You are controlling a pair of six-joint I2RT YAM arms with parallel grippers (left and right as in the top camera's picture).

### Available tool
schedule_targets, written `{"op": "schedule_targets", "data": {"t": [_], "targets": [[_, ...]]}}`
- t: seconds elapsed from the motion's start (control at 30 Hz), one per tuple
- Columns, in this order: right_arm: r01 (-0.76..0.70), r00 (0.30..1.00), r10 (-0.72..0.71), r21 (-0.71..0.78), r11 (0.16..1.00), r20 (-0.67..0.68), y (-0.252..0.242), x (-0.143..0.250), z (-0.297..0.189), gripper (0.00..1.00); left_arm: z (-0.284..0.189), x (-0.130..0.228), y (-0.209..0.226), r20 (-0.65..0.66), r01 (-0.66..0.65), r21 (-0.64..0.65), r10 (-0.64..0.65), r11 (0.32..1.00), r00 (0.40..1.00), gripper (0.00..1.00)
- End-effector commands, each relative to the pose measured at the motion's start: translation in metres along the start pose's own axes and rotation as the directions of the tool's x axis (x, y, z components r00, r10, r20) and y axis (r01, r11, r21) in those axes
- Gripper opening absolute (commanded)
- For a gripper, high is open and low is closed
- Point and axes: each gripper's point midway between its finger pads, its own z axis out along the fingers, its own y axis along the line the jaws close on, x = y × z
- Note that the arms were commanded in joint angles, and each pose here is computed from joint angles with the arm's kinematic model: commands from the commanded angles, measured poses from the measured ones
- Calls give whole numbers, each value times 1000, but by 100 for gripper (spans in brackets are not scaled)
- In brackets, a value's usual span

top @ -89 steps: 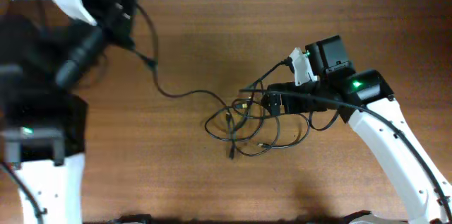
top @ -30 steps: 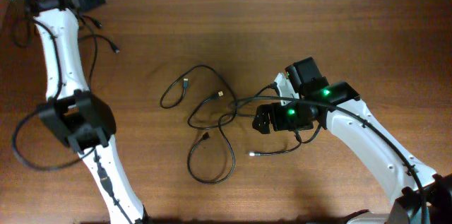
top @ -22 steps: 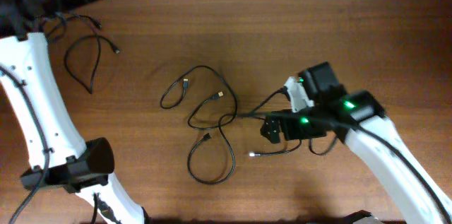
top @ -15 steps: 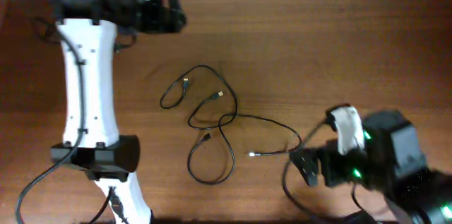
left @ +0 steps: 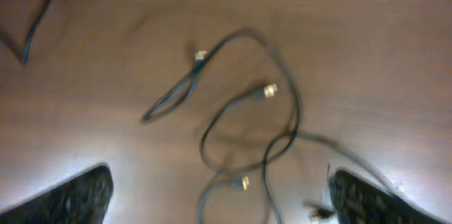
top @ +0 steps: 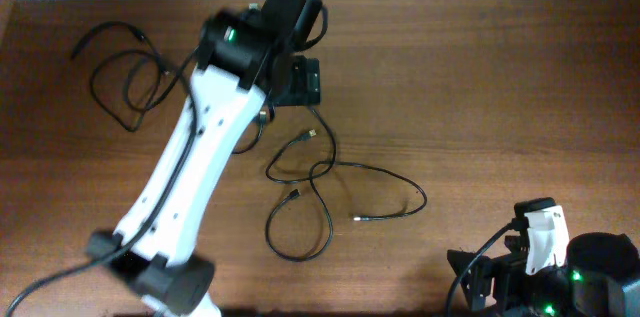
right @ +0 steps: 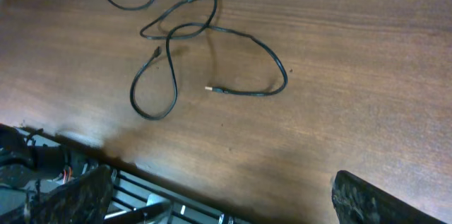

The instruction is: Untangle cables

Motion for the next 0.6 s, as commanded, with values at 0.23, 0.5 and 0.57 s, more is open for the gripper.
{"op": "schedule_targets", "data": {"t": [0.23,0.5,0.57], "targets": [[-36,999,36,8,999,27,-1,-6,-3,99,140,144,5,-43,409,224,-410,885,911,85],[-37,999,36,8,999,24,-1,-5,-3,98,198,166,4,-151,680,61,-667,731,730,84],[-36,999,36,9,999,25,-1,-5,-2,99,201,155,0,-126,701,91,-690,707,712,36]]}}
